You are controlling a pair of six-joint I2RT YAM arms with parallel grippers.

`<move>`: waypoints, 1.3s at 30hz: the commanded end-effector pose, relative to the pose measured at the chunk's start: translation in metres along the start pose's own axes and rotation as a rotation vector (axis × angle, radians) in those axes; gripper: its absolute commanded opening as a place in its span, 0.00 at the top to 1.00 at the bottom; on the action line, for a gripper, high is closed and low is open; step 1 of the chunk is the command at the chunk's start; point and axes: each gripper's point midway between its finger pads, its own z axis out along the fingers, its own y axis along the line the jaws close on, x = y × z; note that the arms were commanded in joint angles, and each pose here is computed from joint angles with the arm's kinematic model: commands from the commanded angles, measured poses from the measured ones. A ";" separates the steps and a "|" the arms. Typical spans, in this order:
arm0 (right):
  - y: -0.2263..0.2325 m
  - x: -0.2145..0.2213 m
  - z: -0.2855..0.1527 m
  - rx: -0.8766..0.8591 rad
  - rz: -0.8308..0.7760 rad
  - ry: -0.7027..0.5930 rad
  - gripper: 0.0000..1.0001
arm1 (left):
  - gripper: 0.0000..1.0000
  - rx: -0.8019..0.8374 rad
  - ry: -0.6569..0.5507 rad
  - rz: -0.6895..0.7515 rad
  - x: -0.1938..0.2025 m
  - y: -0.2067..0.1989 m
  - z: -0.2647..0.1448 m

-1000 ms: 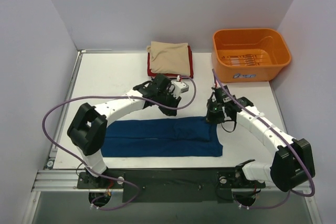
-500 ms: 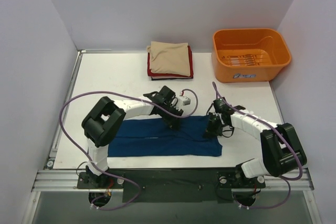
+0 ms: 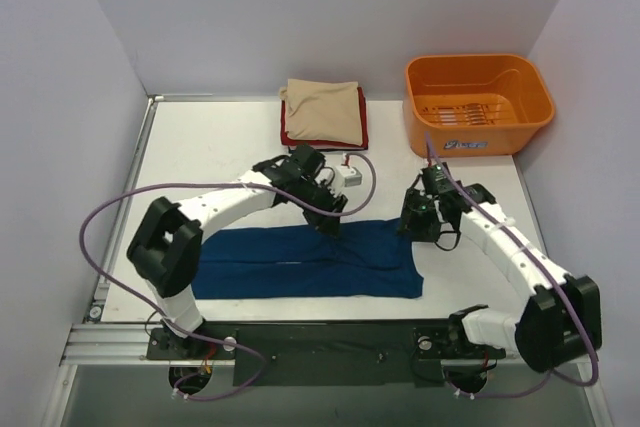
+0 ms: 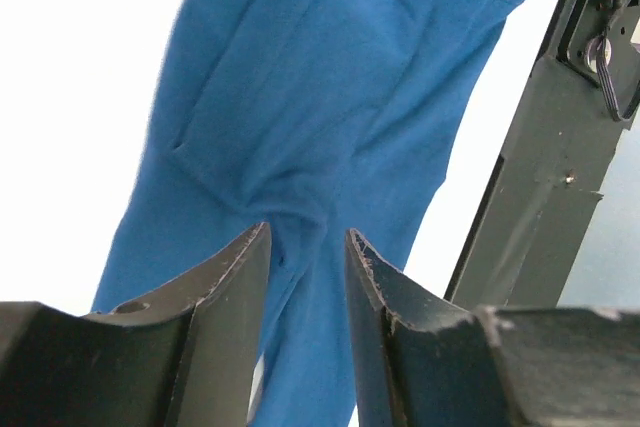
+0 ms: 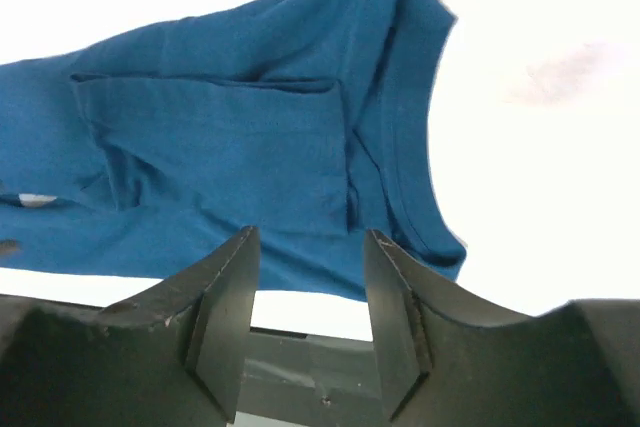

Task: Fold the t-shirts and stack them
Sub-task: Fold the other side of the tshirt into a rectangle, then rotate the tshirt 15 degrees

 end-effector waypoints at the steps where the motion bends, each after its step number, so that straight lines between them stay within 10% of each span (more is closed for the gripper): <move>1: -0.043 0.036 -0.033 0.152 0.088 0.053 0.55 | 0.54 -0.086 -0.070 0.010 -0.010 0.024 -0.072; 11: -0.062 0.094 0.005 0.114 0.225 0.155 0.34 | 0.50 -0.498 0.094 -0.199 0.123 0.165 -0.190; 24: -0.070 0.087 0.034 0.098 0.271 0.207 0.98 | 0.50 -0.499 0.047 -0.375 0.164 0.183 -0.212; 39: -0.140 -0.034 0.047 0.233 0.344 0.222 1.00 | 0.50 -0.433 0.122 -0.225 0.152 0.134 -0.173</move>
